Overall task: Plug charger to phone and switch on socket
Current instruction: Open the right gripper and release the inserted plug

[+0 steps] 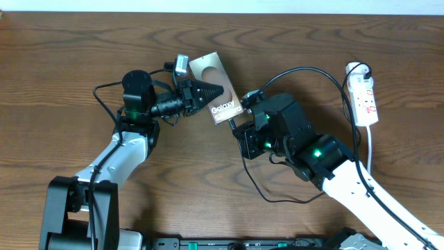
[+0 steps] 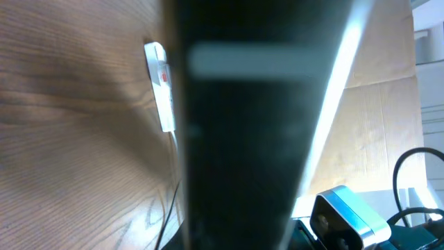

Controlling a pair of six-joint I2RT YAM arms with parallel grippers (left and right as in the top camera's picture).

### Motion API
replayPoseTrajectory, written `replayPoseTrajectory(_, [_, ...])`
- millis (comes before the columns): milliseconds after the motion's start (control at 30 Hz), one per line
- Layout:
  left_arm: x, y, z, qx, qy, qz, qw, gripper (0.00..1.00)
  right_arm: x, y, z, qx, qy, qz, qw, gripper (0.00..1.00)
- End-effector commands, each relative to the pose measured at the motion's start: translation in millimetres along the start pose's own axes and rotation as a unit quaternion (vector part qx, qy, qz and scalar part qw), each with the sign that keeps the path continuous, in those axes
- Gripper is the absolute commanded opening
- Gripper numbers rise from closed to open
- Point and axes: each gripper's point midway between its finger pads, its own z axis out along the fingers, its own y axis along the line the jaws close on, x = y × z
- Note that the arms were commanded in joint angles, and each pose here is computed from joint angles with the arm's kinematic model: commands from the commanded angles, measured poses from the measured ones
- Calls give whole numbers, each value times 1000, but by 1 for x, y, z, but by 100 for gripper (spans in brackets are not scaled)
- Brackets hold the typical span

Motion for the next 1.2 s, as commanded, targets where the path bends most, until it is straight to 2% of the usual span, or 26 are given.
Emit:
replayPoseTrajectory(0, [28,-21,4,37,81,15,996,7,-20,-2,0,14,-37,-22,999,1])
replayPoseTrajectory(300, [39,-26,2,56,111,69,990,8,-29,4,-5,5,-57,-35,998,1])
replayPoseTrajectory(667, [41,-26,1,59,116,73,989,7,-46,12,-11,-8,-94,-44,995,2])
replayPoseTrajectory(800, [41,-26,1,60,115,87,988,7,-46,12,-11,-9,-94,-44,995,8])
replayPoseTrajectory(1067, [41,-26,1,68,110,156,979,7,-13,1,-13,13,-29,-27,999,21])
replayPoseTrajectory(1167, [40,-26,1,70,108,177,976,7,-9,1,-21,14,-26,-26,999,30])
